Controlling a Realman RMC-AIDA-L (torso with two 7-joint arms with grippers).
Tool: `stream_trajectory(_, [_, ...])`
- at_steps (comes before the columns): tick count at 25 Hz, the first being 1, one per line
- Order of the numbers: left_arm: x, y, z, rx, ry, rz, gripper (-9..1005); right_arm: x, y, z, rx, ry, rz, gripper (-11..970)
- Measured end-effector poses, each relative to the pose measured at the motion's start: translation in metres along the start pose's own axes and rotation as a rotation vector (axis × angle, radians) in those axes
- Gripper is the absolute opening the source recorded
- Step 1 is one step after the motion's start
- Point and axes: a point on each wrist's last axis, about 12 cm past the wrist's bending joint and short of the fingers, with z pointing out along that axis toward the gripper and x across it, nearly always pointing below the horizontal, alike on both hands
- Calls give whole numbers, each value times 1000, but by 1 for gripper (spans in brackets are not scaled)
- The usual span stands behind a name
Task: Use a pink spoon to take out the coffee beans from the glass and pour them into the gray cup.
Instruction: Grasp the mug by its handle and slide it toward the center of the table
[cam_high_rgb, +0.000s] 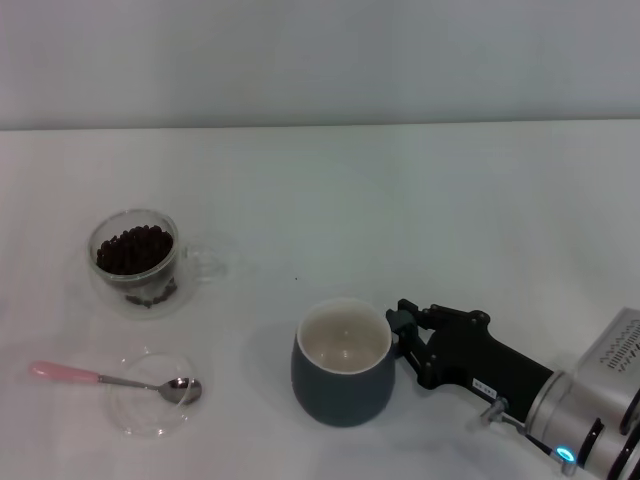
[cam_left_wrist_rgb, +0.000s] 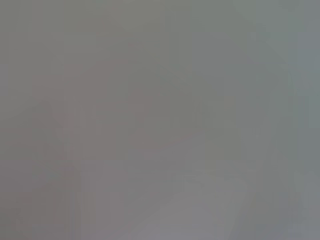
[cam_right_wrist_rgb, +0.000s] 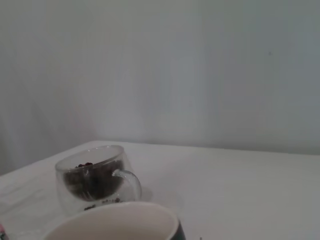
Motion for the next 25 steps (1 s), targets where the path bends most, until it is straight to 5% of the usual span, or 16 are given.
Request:
stream_trajectory(8, [0,0,-1,-1,-1,-3,768,1,-7,-5,11,8,-29,131])
stream_trajectory(18, [1,-3,-3,0,-7,-15,765,3,-5,-11,-18,5,-48,333])
stream_trajectory(25, [0,-4,-3,4,-15,-17,764,5,-11,-27,2,-19,-52,582])
